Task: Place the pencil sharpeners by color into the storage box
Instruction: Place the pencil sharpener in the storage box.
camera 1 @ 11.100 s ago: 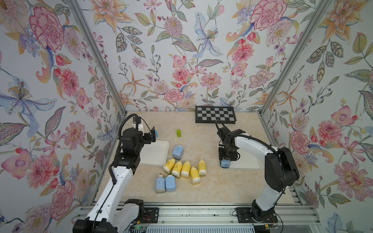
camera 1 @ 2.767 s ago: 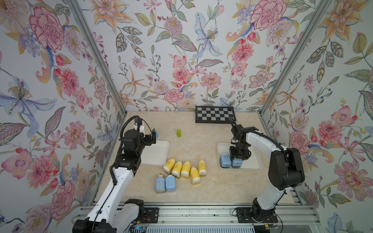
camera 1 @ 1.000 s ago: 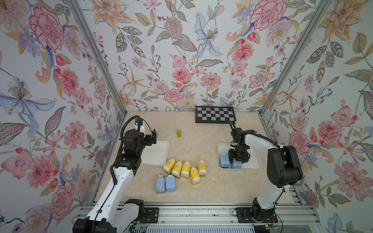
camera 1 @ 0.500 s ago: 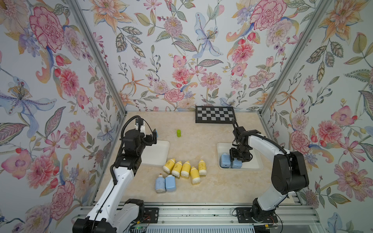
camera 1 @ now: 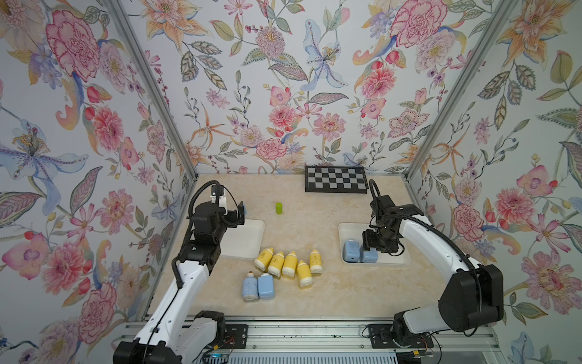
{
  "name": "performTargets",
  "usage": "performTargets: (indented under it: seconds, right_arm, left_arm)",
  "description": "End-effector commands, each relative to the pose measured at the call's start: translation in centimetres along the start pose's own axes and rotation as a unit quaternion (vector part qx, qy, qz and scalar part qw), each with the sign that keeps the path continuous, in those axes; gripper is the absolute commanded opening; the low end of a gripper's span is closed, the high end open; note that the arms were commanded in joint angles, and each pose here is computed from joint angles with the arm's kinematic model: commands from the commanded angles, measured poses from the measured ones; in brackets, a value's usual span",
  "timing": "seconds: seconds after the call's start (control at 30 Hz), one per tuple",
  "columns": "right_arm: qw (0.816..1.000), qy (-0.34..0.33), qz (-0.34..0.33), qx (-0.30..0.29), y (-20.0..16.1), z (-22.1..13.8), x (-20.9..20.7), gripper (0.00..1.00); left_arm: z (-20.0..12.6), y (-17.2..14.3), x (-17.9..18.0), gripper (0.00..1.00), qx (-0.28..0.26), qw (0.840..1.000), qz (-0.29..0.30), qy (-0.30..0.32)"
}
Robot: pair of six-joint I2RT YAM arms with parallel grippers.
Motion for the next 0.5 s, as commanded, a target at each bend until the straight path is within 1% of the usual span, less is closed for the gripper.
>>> performTargets:
  seconds: [0.0, 0.2, 0.33, 0.47]
  right_arm:
    - [1.000, 0.004, 0.005, -0.015, -0.8, -2.3, 0.2, 0.70]
    - [0.999, 0.025, -0.010, -0.034, -2.1, -3.7, 2.6, 0.70]
    - [0.999, 0.030, -0.027, -0.036, -3.9, -3.9, 5.7, 0.70]
    - [0.997, 0.045, -0.041, -0.037, -6.3, -4.6, 9.3, 0.71]
  left_arm:
    - [0.0, 0.1, -0.1, 0.99, -0.002, 1.000, 0.007, 0.005]
    - [0.0, -0.1, 0.1, 0.99, 0.003, 1.000, 0.009, 0.014]
    - [0.3, -0.4, 0.3, 1.00, 0.013, 1.000, 0.012, 0.022]
    - [0.5, -0.7, 0.6, 0.99, 0.022, 0.999, 0.016, 0.033]
Point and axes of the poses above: each gripper's point midway between its finger pads, its own z axis out along the fingers, its own x axis along the line the jaws close on, y = z × x, the point moved 5 cm from there along -z, back along the fingers, and after that the axes turned 7 degrees about z, right-handed, at the moved point
